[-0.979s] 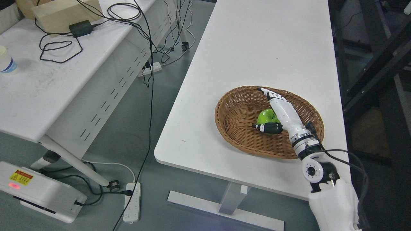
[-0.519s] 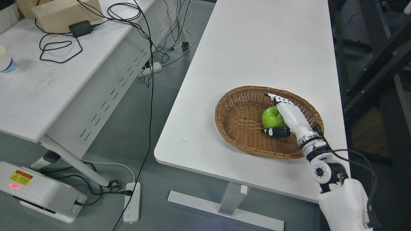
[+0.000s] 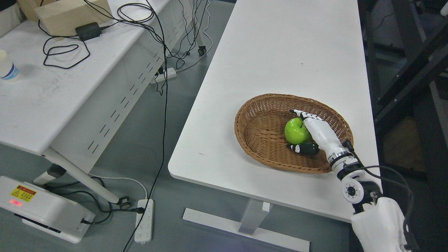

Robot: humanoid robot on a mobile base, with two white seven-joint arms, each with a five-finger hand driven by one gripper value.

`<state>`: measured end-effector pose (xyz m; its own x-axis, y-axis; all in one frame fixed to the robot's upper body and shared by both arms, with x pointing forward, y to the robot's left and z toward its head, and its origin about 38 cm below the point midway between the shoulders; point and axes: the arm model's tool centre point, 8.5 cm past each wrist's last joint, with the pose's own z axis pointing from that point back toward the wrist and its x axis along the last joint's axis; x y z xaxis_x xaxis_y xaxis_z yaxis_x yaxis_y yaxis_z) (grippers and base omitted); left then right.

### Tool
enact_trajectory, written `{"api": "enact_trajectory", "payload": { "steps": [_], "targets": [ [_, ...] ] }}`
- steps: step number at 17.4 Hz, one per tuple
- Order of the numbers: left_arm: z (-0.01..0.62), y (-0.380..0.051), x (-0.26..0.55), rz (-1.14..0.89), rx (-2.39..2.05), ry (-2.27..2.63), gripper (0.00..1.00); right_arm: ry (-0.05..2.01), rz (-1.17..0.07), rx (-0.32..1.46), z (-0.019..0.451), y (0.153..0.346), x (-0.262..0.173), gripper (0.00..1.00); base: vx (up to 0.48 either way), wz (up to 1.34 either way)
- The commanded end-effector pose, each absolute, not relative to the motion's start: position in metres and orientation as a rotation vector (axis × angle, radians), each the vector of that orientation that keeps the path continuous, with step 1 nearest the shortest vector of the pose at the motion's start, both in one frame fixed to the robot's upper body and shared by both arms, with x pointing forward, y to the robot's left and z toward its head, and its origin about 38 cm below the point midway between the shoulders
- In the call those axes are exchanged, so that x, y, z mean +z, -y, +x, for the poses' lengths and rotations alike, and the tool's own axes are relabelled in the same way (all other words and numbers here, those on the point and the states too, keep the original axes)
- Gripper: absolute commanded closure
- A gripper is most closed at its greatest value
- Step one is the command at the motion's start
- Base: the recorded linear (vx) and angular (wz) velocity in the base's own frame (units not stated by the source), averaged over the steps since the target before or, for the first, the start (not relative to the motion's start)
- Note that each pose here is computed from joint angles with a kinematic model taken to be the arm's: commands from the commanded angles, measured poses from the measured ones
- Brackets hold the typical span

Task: Place green apple on left shelf middle layer
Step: 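Lower the right hand beside the green apple in the wicker basket, then close the right hand on the green apple and lift it out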

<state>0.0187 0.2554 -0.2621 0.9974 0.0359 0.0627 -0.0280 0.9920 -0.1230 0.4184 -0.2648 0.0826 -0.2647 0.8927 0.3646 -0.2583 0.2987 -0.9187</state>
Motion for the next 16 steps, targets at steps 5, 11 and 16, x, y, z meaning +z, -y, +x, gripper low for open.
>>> {"api": "enact_trajectory", "payload": {
  "steps": [5, 11, 16],
  "targets": [
    [0.013, -0.267, -0.261, -0.104, 0.033, 0.055, 0.00, 1.378, -0.622, 1.210, 0.415, 0.280, 0.075, 1.00, 0.000, 0.00],
    [0.013, -0.267, -0.261, -0.104, 0.033, 0.055, 0.00, 1.624, -0.507, 0.748, 0.412, 0.332, 0.131, 0.99, 0.000, 0.00],
    [0.013, -0.267, -0.261, -0.106, 0.033, 0.055, 0.00, 1.748, -0.618, 0.542, 0.390, 0.350, 0.156, 1.00, 0.000, 0.00]
  ]
}}
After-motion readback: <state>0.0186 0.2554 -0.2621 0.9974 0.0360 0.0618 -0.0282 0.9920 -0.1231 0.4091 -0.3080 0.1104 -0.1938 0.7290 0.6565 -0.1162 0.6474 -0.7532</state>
